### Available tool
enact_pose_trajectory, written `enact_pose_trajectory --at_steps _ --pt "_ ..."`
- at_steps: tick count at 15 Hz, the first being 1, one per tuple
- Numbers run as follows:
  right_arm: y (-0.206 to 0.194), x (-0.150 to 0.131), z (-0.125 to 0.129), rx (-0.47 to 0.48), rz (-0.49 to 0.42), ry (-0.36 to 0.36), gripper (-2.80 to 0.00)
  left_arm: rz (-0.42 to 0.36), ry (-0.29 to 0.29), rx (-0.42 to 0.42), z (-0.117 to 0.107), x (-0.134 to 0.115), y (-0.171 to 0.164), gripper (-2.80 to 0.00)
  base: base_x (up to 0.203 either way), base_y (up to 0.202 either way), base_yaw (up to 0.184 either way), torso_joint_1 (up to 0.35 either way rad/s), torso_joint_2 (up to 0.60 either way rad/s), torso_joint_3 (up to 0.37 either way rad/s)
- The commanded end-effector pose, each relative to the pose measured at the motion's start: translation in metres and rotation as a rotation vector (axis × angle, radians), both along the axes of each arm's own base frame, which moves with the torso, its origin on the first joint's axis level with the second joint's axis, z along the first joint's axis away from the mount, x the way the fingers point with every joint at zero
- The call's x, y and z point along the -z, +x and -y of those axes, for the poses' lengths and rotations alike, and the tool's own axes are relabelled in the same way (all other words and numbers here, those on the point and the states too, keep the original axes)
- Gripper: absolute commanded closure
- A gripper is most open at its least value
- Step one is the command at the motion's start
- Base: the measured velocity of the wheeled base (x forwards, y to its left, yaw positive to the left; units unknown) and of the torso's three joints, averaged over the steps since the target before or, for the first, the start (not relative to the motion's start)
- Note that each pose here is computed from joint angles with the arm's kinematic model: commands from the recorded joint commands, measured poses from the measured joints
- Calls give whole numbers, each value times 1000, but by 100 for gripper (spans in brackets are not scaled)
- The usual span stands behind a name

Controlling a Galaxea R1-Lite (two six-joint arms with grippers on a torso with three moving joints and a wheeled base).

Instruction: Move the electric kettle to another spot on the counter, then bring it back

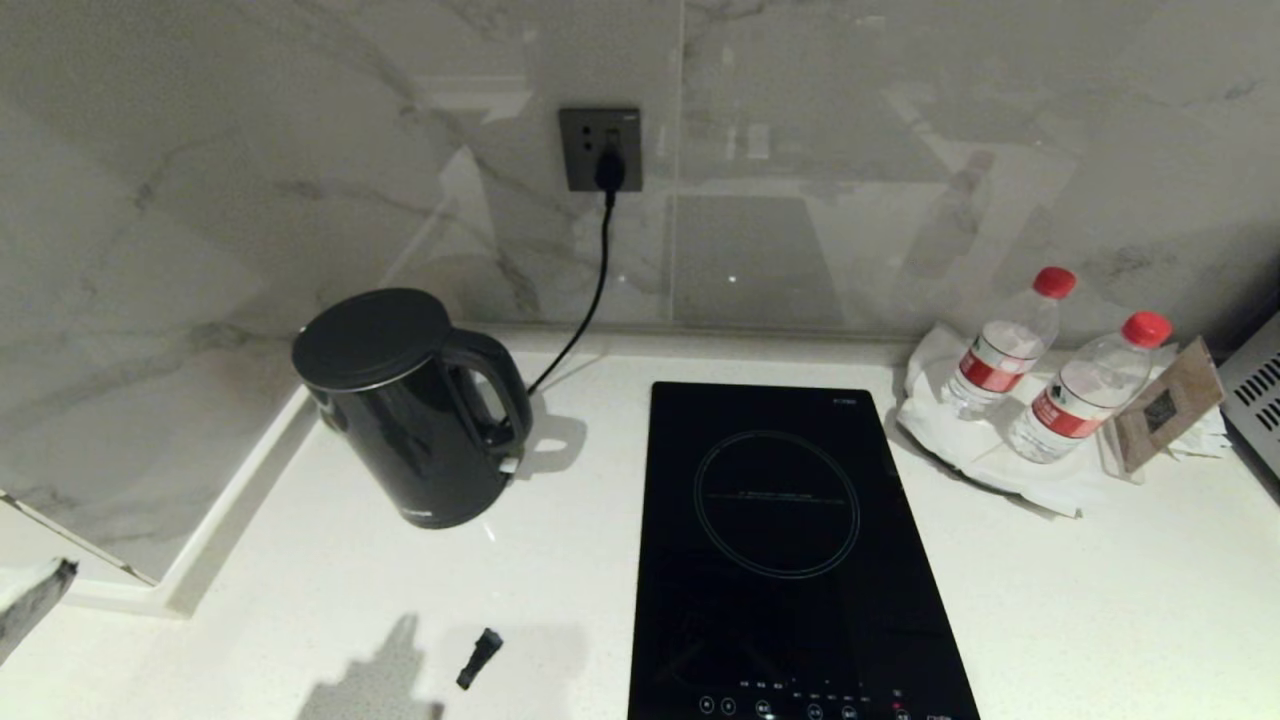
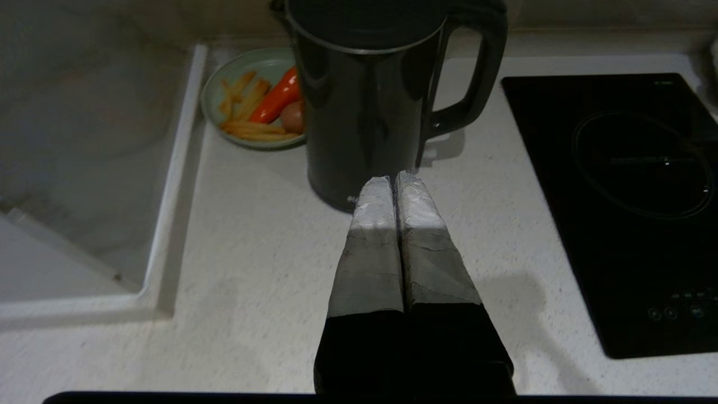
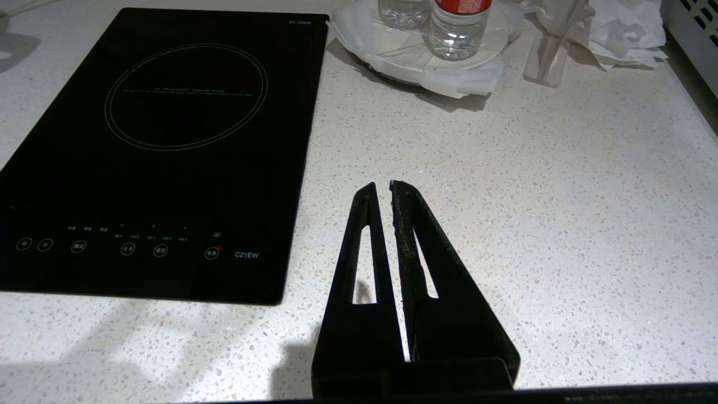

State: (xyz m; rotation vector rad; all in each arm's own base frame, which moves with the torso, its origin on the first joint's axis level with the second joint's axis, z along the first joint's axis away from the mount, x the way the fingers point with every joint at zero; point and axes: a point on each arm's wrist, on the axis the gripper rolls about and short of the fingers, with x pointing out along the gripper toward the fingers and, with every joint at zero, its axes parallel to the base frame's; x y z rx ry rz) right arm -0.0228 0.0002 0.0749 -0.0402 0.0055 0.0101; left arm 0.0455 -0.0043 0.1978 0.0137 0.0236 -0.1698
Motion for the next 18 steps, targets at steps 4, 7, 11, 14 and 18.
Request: enact_pose_trajectory --at_steps 4,7,11,14,18 --pt "0 0 0 -2 0 -1 0 -129 16 162 38 6 101 0 0 0 0 0 0 0" --pt "0 0 0 -2 0 -1 0 -133 24 189 75 21 128 0 0 0 0 0 0 0" --pt "0 0 0 -2 1 -1 0 -147 37 272 97 35 123 0 0 0 0 0 0 0" --pt "0 0 0 -2 1 -1 0 -227 57 307 112 52 125 0 0 0 0 0 0 0" --pt "0 0 0 -2 1 -1 0 -297 75 335 138 72 129 0 0 0 0 0 0 0"
